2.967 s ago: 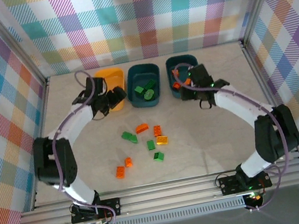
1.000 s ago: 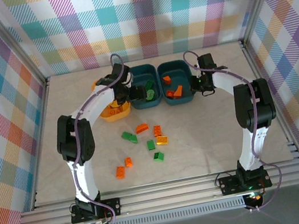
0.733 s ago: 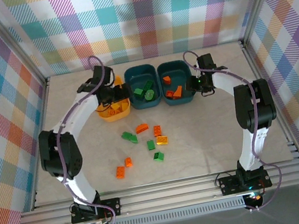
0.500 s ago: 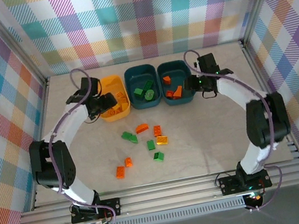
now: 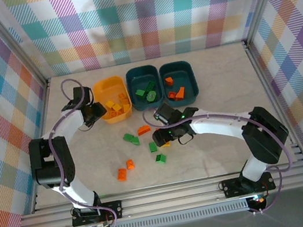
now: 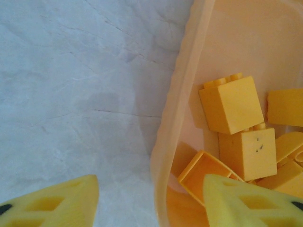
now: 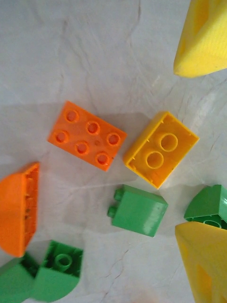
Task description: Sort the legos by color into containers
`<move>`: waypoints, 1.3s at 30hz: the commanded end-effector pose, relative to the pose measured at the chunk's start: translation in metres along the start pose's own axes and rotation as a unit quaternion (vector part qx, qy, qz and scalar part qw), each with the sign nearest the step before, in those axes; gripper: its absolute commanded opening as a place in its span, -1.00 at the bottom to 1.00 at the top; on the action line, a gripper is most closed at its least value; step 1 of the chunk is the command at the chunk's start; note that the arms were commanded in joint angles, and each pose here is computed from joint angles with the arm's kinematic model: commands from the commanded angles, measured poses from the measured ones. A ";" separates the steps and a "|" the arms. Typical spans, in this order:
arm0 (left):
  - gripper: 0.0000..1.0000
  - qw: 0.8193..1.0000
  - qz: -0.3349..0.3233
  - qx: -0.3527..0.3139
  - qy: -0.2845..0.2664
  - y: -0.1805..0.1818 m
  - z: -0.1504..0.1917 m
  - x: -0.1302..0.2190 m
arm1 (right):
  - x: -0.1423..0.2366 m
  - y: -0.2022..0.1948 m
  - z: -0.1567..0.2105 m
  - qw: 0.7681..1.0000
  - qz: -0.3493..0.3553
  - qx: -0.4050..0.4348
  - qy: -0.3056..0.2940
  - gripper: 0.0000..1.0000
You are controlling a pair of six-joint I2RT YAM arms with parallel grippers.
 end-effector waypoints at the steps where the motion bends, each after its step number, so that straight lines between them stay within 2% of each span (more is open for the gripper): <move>1: 0.08 1.000 0.023 -0.014 -0.011 -0.007 -0.012 -0.010 | -0.005 -0.001 0.005 1.000 0.013 -0.013 0.009 0.59; 6: -0.19 0.999 0.009 -0.030 -0.013 -0.009 -0.023 -0.022 | -0.006 0.001 0.005 1.000 0.006 -0.011 0.010 0.56; 11: -0.31 0.999 -0.010 -0.051 -0.015 -0.011 -0.037 -0.029 | -0.018 0.004 0.012 0.999 0.002 -0.010 0.035 0.53; 16: -0.42 0.998 -0.009 -0.067 -0.018 -0.015 -0.045 -0.039 | -0.029 0.004 0.011 0.999 0.016 -0.021 0.038 0.60; 27: -0.47 0.995 -0.005 -0.095 -0.017 -0.024 -0.058 -0.056 | -0.046 0.014 0.009 0.998 0.011 -0.029 0.050 0.62; 36: -0.47 0.995 0.017 -0.100 -0.009 -0.035 -0.068 -0.064 | -0.051 0.012 0.004 0.998 0.031 -0.029 0.042 0.41; 39: -0.38 0.995 0.031 -0.093 -0.008 -0.037 -0.066 -0.061 | -0.050 0.012 0.003 0.998 0.030 -0.029 0.040 0.32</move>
Point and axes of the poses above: each hand's point on the last joint's axis, 136 mm out from that joint toward the fingers, its own x axis back along the fingers, its own y axis along the line the jaws close on, z = x × y, the point moved 5 cm from there along x, back along the fingers, and after that the axes turned 7 degrees about -x, right-handed, at the moved point
